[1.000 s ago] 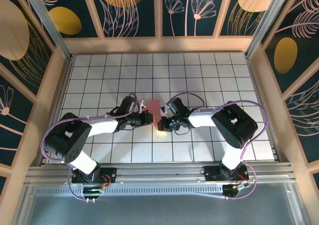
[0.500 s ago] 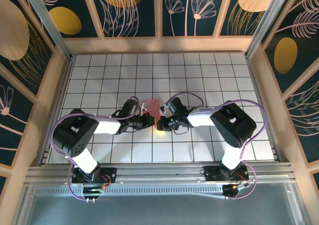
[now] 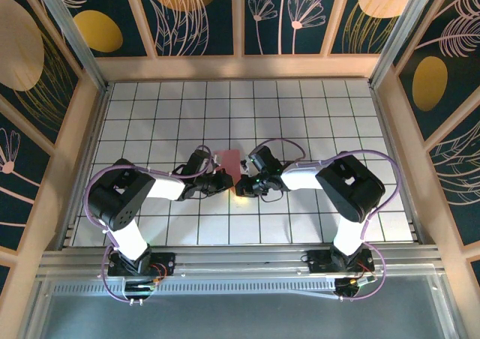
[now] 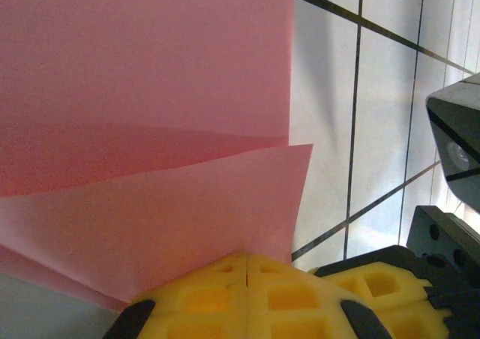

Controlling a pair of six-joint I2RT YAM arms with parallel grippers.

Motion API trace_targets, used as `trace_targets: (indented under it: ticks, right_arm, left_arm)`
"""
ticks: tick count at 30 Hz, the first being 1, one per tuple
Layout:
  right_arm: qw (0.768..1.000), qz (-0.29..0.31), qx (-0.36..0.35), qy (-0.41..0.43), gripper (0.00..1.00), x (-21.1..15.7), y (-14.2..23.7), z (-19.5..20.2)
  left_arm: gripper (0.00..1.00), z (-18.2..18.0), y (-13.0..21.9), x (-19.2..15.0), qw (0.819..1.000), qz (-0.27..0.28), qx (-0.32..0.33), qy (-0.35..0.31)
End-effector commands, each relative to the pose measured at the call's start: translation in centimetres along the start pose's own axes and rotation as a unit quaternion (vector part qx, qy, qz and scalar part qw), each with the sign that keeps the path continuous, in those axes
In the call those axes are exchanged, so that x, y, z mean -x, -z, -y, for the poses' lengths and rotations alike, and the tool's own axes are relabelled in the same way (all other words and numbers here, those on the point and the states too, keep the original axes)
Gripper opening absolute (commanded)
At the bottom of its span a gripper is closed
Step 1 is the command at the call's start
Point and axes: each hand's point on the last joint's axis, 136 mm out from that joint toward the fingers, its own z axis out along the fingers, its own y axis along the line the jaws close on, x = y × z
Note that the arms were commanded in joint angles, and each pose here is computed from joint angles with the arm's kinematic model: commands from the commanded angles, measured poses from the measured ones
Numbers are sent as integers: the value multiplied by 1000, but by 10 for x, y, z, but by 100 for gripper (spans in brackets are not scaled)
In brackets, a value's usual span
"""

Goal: Fold a paper plane with a square sheet of paper (fold left side to right side)
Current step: Third fold the triangle at the center of the table.

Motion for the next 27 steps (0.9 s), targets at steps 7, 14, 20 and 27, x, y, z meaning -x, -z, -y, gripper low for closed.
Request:
trace_targets:
  ticks: [7, 14, 20, 27]
  right_arm:
    - [983, -87, -157, -47, 0, -58, -9, 78]
    - [982, -96, -152, -50, 0, -63, -11, 78]
    - [983, -98, -148, -52, 0, -65, -12, 78]
    - [983, -100, -144, -54, 0, -66, -12, 77]
  left_arm:
    - [4, -18, -2, 9, 998, 23, 50, 12]
    - [4, -22, 4, 22, 997, 40, 70, -9]
    - [5, -33, 12, 37, 996, 56, 68, -2]
    - [5, -51, 24, 56, 994, 76, 80, -1]
